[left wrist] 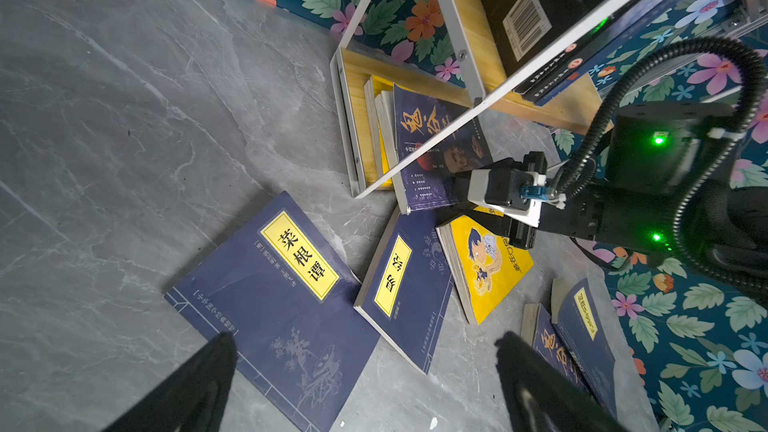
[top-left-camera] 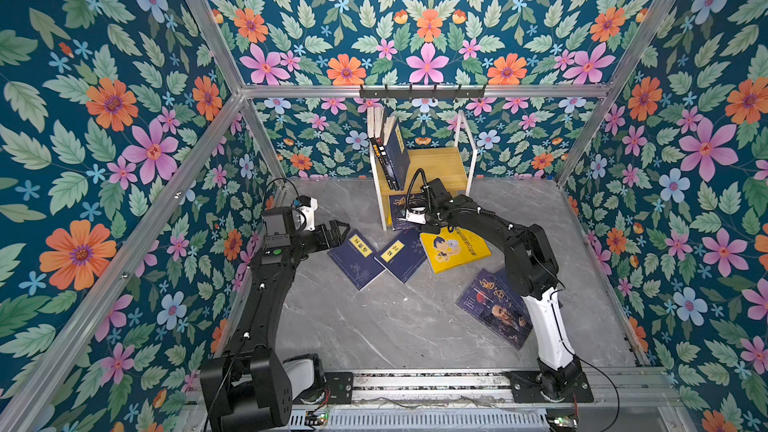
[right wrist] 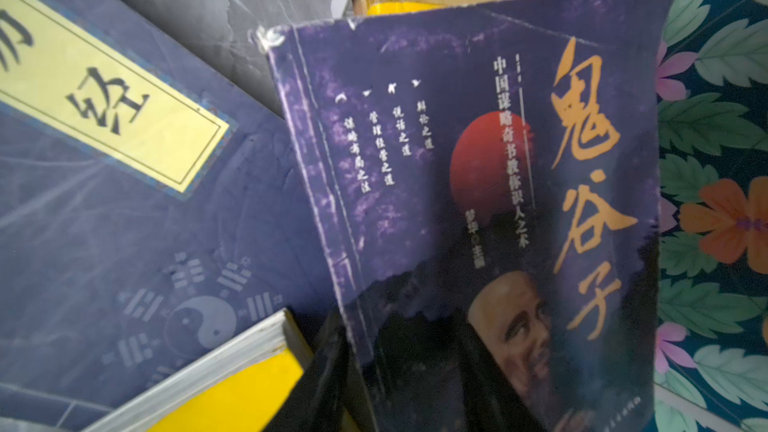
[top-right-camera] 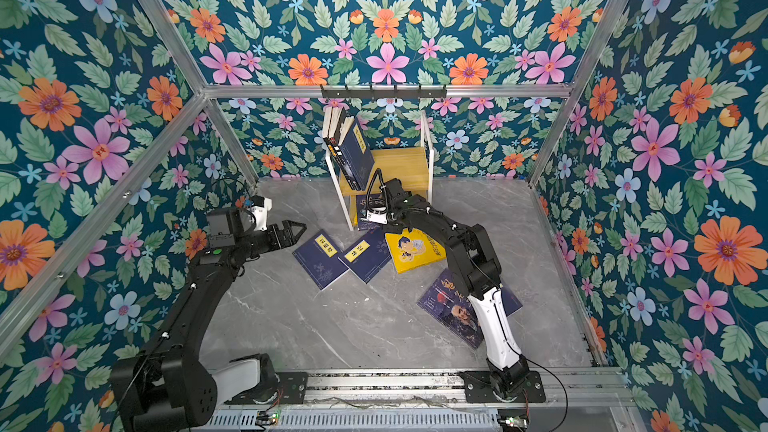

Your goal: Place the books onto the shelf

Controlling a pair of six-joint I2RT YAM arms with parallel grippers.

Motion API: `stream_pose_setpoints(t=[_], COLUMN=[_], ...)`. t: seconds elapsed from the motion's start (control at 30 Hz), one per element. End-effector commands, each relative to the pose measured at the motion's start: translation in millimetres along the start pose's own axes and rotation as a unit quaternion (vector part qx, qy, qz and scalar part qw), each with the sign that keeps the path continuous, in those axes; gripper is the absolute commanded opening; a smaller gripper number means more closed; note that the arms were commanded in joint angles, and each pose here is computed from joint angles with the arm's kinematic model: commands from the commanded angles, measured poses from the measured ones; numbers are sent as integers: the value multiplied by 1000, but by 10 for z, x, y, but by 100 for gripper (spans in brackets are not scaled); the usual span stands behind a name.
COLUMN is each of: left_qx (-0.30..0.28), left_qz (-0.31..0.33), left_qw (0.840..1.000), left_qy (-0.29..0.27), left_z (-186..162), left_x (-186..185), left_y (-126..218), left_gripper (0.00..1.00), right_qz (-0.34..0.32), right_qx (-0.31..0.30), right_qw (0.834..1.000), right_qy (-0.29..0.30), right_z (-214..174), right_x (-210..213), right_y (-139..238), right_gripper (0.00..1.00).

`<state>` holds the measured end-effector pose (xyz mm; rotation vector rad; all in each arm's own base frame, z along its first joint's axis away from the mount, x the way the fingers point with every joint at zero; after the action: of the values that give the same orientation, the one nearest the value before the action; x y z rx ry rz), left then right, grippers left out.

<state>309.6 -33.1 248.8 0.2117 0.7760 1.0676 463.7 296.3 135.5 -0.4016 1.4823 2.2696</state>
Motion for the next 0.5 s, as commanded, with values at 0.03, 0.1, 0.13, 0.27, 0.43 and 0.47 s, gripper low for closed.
stream_pose_setpoints(t=[0.03,0.1,0.13,0.27,0.43,0.47], left_qx=[-5,-6,-7,-6,-6,-6], left_qz=[1,1,1,2,1,1], left_qw=[1000,1000,1000,1000,1000,1000], left_qy=[-4,-3,-4,-4,-3,-3], left_z=[24,38,31,23,11,11], left_x=[4,-1,-1,7,15,16], left_y=[2,8,8,10,4,1], left_gripper=[100,100,100,100,100,100], right_qz=[10,12,12,12,11,10], right_qx=[-10,-22,-28,-22,-32,-30], right_qw=[1000,1000,1000,1000,999,999], right_qy=[1,-2,-4,-3,-3,-3], right_z=[43,94,114,120,155,156], right_x=[-11,-17,-27,-30,-38,-38], right_y=[-25,-21,-21,-71,-93,-99], right_gripper=[43,43,43,42,40,40])
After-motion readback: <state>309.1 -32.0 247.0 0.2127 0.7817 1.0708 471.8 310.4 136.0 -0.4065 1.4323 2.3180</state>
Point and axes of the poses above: each gripper's point midway between its finger pads, its own y axis back along the fingers, its own x axis along the line the jaws close on, z = x × y, the point moved 6 cm from there along y, back along the fingers, and after that the axes turned 4 degrees about -y, right-handed, at the moved point
